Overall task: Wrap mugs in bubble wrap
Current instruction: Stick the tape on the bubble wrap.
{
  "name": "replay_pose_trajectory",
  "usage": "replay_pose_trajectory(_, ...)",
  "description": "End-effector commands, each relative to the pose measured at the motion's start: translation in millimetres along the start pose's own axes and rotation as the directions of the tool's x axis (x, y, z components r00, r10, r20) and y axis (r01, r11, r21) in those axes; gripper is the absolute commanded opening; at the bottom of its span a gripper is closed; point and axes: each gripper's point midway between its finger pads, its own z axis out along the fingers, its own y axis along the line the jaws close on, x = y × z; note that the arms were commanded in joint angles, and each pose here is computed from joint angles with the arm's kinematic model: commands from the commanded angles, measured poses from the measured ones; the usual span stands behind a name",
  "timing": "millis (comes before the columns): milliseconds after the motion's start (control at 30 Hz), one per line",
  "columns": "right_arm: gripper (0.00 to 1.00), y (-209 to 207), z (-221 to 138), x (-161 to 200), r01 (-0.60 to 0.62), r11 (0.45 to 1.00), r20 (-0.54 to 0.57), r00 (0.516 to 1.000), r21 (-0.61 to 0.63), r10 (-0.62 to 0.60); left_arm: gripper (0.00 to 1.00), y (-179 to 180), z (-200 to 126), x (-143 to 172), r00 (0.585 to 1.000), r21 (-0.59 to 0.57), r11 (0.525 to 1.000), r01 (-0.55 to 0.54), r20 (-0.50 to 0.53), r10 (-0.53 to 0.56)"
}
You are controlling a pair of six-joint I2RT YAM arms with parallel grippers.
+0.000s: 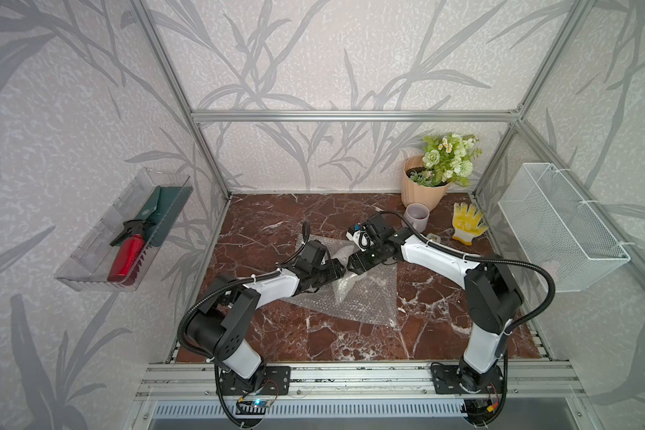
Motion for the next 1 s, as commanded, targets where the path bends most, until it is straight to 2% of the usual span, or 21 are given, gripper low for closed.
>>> replay_pose_trajectory(0, 0.74, 0.6, 3.6, -5.0, -0.013, 1.000, -0.007, 1.000, -0.007, 0.013, 0.69, 40.6, 6.6, 32.7, 0.994, -0.142, 0.990, 0.002, -0.109, -0.018)
replay_pose_trajectory(700, 0.74, -18.1, 22.7, -24.8, -0.110, 0.994, 0.037, 0.993, 0.020, 0.109, 0.69, 39.7, 6.0, 33.2, 0.993, -0.140, 0.990, 0.001, -0.113, -0.017)
replay_pose_trajectory(967, 0.74, -17.6, 17.4, -37.7, -0.135, 0.991, 0.092, 0.987, -0.003, 0.135, 0.69, 40.3, 4.4, 32.6, 0.994, -0.146, 0.989, -0.001, -0.113, -0.016)
